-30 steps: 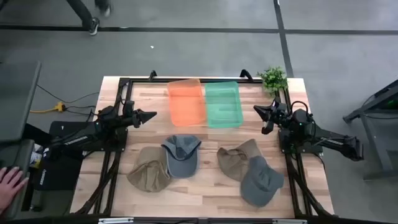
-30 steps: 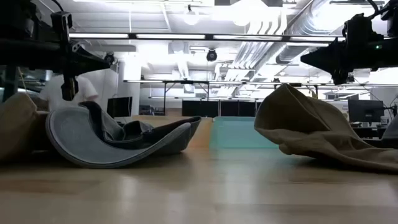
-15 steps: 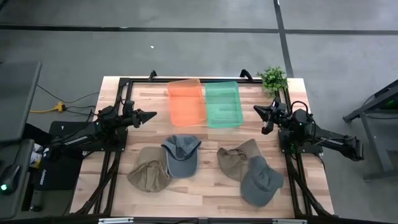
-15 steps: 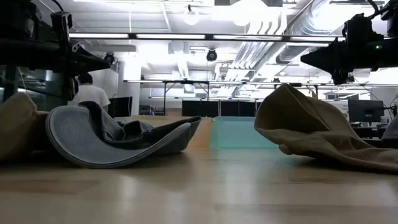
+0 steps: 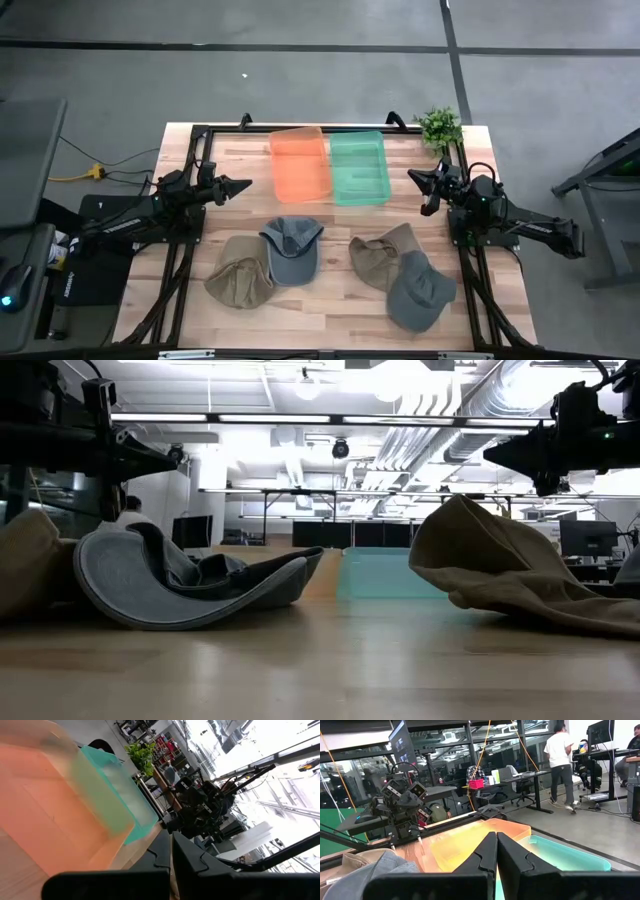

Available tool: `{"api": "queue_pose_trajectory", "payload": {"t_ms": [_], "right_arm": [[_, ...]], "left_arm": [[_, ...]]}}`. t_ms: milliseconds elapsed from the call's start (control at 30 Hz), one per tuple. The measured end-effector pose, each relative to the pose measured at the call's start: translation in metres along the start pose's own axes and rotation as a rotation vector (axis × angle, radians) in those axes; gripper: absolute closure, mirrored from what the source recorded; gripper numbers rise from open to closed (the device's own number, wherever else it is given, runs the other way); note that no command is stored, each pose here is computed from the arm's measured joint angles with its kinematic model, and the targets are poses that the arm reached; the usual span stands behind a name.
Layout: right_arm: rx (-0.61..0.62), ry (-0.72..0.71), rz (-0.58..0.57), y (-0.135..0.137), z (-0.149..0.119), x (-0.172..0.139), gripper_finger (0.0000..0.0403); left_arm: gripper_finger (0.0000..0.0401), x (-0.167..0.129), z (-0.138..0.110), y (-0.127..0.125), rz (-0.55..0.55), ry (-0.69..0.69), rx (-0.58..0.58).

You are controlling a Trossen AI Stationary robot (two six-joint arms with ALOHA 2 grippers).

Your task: Pick & Place hat

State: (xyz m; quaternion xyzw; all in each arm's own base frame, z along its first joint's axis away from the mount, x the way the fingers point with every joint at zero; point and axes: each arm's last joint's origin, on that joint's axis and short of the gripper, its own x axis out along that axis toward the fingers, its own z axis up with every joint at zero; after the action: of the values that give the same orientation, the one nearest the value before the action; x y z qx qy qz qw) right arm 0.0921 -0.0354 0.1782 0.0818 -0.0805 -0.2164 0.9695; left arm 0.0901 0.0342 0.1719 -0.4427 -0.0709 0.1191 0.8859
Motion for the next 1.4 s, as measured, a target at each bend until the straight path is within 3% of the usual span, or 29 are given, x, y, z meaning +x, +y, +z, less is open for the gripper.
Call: {"api": "queue_pose_trajectory", "payload": {"t_ms": [1400], "right_arm": [[0.000,0.000,0.000,0.0000,-0.0001,0.0000,0.0398]], "left_arm": [[0.0400,0.0000,0.0009,0.0001,0.012,-0.026,-0.008]]}}
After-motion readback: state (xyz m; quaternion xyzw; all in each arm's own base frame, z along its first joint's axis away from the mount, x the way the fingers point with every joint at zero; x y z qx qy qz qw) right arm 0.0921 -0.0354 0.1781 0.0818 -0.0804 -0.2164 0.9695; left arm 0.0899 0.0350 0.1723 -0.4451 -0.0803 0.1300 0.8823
